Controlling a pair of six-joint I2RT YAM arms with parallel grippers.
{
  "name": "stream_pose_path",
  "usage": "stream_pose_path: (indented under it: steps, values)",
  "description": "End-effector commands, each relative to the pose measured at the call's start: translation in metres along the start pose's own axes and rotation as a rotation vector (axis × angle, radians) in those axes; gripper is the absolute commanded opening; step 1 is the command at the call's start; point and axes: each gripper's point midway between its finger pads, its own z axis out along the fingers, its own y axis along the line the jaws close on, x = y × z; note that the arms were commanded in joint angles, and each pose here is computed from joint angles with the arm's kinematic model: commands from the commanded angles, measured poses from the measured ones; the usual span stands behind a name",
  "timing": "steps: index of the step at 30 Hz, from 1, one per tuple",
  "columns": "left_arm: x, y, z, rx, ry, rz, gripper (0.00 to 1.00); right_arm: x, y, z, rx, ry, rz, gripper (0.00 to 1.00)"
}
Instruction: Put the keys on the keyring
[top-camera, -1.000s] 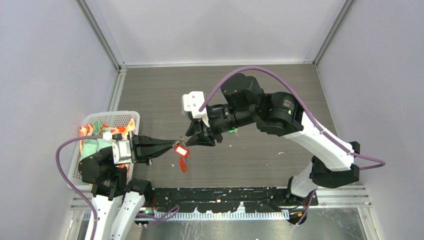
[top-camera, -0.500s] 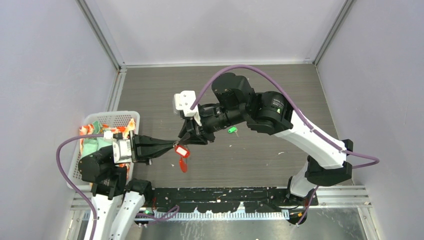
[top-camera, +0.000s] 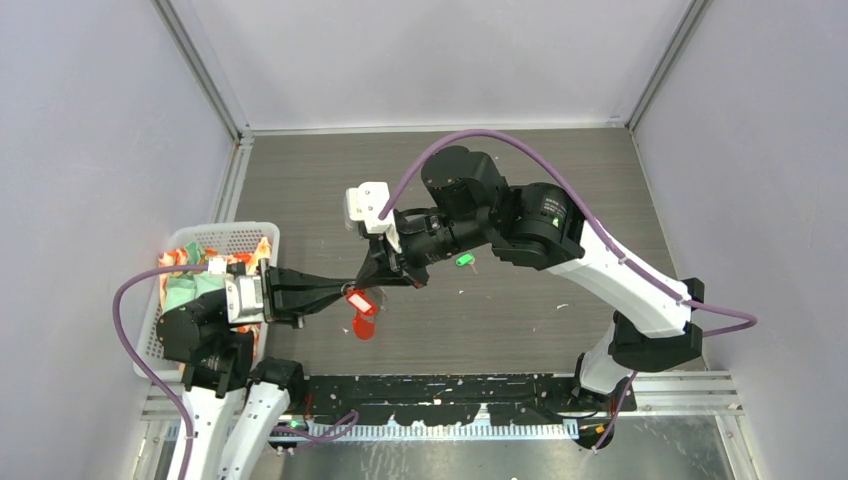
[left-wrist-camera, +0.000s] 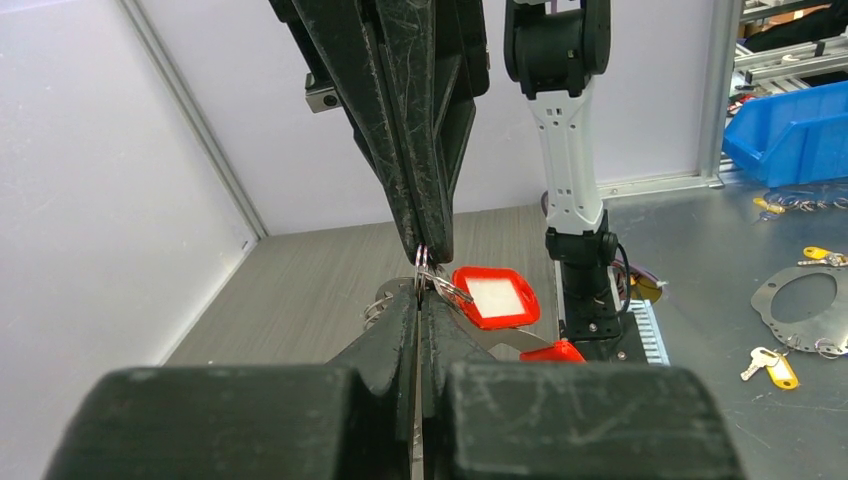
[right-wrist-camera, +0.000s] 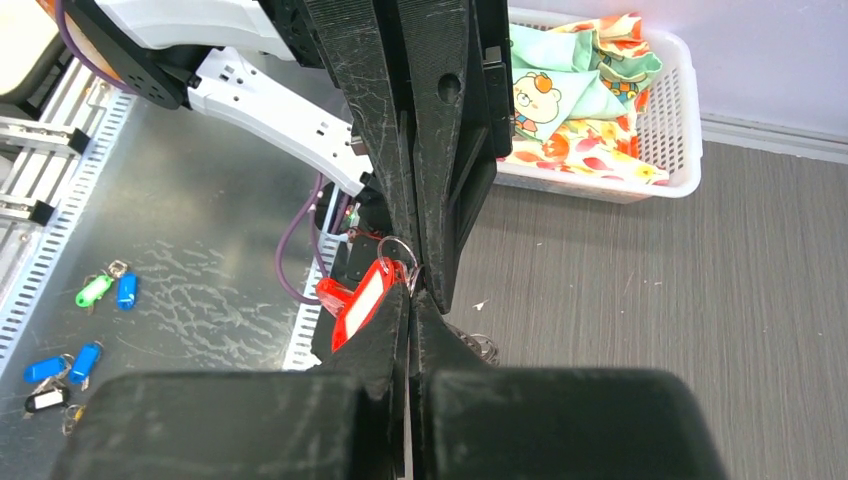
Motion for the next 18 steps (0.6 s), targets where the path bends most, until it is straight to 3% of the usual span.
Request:
stream_pose_path:
  steps: [1,5,7,9,18]
  values:
    - [-0.017,-0.002,0.002,0.006,-0.022,0.036,0.0,-0.018,-0.005,-0.004,0.023,-0.055,0.014,0.01]
    - [-0.009,0.0,0.001,-0.004,-0.003,0.035,0.01,-0.011,-0.014,-0.007,0.073,-0.024,0.05,0.01]
    - [-0.002,0.0,-0.001,-0.015,0.017,0.032,0.2,-0.004,-0.018,-0.011,0.097,-0.004,0.078,0.01]
    - [0.006,0.0,-0.004,-0.028,0.042,0.031,0.31,0.002,-0.02,-0.016,0.116,0.007,0.109,0.01]
    - [0.051,-0.008,-0.024,-0.083,0.191,0.034,0.46,0.03,-0.012,-0.027,0.137,0.072,0.208,0.01]
